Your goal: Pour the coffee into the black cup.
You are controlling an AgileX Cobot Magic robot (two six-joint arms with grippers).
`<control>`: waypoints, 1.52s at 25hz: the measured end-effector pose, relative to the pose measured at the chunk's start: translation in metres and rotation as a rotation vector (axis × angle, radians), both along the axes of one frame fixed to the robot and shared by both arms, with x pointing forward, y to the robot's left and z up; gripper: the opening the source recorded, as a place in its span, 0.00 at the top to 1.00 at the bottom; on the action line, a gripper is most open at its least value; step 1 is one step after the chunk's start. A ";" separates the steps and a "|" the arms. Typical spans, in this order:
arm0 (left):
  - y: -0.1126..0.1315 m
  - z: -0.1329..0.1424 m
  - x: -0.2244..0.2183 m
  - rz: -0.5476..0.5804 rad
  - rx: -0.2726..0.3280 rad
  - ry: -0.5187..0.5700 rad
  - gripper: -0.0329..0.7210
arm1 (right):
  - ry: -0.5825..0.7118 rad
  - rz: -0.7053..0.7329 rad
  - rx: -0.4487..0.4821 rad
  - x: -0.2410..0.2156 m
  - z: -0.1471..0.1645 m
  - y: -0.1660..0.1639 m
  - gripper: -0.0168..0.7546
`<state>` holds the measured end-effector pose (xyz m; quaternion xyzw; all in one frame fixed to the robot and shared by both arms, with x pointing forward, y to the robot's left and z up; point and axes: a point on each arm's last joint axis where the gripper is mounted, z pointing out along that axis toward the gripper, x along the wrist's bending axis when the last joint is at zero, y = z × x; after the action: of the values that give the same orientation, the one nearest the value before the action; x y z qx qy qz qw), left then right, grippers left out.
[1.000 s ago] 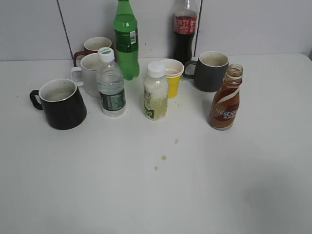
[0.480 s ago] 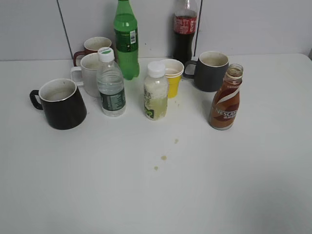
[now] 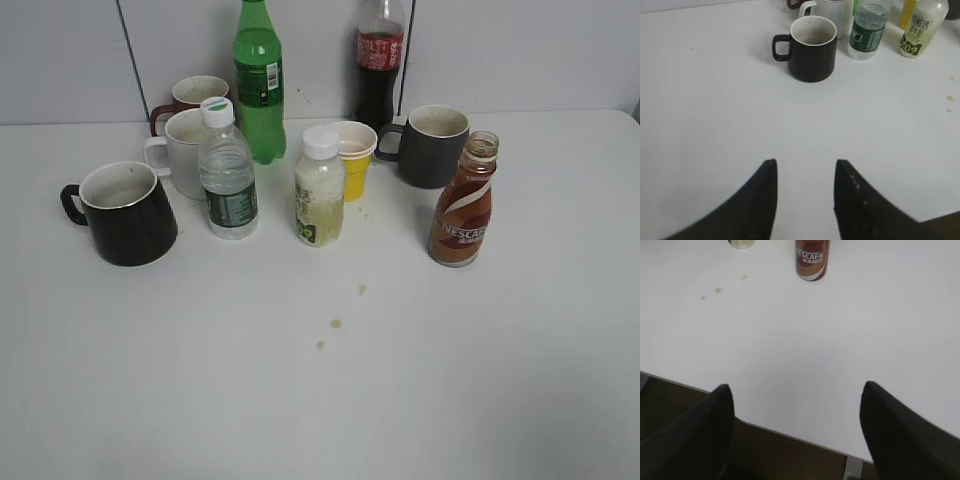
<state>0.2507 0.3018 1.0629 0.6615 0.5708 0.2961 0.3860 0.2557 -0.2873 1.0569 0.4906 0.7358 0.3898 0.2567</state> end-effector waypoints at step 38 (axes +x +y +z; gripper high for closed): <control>0.002 0.000 -0.022 0.220 -0.025 -0.132 0.64 | -0.157 -0.259 0.057 -0.024 -0.001 -0.004 0.22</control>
<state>0.2287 0.3041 1.0633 0.5691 0.6169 0.3722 0.3963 0.2316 -0.2917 1.0563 0.5567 0.6327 0.4114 0.3472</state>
